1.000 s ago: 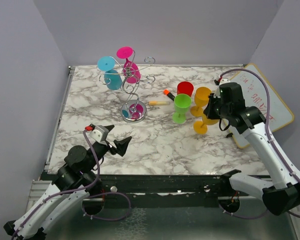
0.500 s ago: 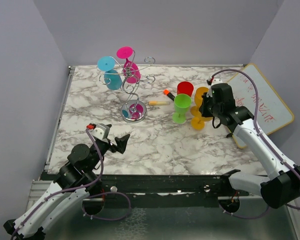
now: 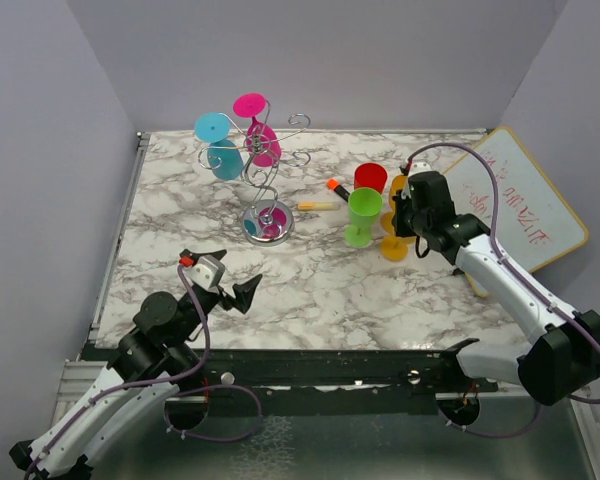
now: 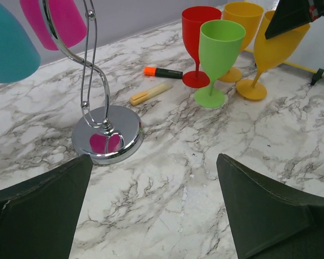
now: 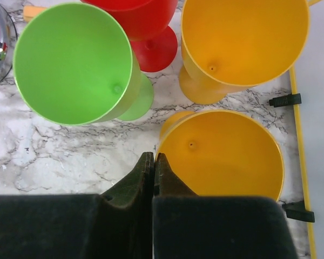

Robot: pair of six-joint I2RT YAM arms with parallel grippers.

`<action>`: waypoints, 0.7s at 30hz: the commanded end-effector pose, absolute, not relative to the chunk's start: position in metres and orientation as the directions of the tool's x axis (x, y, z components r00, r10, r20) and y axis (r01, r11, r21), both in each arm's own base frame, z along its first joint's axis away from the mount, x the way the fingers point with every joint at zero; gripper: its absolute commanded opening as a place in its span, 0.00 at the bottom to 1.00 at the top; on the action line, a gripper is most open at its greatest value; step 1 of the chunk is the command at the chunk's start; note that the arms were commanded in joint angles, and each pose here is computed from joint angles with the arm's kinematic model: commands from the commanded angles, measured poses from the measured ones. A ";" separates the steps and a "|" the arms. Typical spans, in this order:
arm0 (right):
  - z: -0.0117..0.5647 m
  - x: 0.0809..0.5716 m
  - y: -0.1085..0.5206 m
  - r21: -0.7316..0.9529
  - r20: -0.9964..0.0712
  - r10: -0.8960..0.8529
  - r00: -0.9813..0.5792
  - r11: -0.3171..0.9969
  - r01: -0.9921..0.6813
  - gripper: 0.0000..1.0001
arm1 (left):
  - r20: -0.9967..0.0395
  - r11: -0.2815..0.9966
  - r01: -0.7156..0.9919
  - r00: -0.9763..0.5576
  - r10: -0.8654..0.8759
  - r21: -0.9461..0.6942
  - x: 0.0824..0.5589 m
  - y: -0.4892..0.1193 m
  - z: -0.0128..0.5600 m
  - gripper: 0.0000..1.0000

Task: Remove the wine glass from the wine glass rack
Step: Place the wine glass at the center of the board.

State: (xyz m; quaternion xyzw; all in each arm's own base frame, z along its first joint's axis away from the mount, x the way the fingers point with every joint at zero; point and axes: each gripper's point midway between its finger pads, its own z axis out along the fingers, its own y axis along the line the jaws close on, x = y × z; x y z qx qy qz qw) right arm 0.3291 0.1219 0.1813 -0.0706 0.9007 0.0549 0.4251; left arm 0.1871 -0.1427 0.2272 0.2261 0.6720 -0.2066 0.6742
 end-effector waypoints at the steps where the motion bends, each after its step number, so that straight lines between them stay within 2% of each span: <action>1: 0.181 0.336 0.119 -0.001 -0.811 -0.094 -0.577 0.987 -0.160 0.01 | -0.998 0.815 0.578 0.056 0.025 0.053 0.185 -0.138 0.232 0.99; 10: 0.168 0.345 0.124 -0.016 -0.805 -0.109 -0.583 0.987 -0.162 0.02 | -0.999 0.805 0.592 0.035 0.037 0.051 0.184 -0.141 0.225 0.99; 15: 0.167 0.342 0.138 0.032 -0.765 -0.093 -0.637 0.983 -0.182 0.04 | -0.999 0.801 0.597 0.022 0.034 0.040 0.185 -0.144 0.224 0.99; 21: 0.156 0.337 0.135 0.015 -0.705 -0.108 -0.701 0.986 -0.167 0.05 | -1.000 0.798 0.602 0.015 0.028 0.031 0.184 -0.145 0.226 0.99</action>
